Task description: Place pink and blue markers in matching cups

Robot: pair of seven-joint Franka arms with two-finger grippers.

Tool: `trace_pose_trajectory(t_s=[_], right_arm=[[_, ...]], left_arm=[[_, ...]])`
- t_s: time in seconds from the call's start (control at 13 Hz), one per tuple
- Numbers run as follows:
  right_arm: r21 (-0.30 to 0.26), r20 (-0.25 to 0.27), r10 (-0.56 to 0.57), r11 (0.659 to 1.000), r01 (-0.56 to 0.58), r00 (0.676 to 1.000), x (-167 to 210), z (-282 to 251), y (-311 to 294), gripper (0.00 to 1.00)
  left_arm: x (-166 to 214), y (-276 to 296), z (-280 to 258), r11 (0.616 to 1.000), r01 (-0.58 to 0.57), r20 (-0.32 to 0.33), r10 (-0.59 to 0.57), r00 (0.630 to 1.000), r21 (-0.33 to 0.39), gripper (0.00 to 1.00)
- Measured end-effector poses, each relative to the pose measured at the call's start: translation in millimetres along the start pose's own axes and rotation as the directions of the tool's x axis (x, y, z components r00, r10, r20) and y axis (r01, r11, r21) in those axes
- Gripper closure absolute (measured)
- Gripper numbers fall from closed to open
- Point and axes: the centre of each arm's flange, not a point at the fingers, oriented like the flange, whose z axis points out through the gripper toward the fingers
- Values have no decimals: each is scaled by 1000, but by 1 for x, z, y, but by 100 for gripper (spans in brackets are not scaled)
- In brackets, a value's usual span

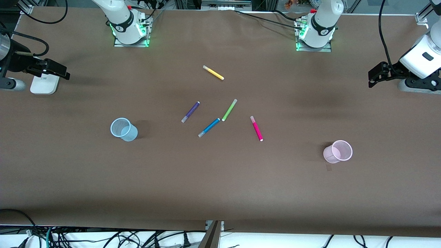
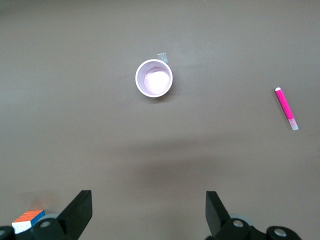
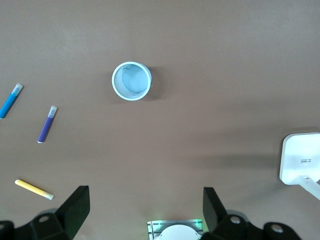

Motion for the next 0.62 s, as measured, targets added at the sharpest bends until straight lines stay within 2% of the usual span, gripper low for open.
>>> trace_pose_trajectory(t_s=[0.38,0.62], right_arm=[[-1,10,1,1000,-1,1000,3,5,0,0],[-17,21,-4,1000,5,1000,7,11,-3,0]], left_arm=[[4,0,9,1000,-1,18,1,1000,-2,0],[10,0,34,1000,-2,95,3,995,-7,0]])
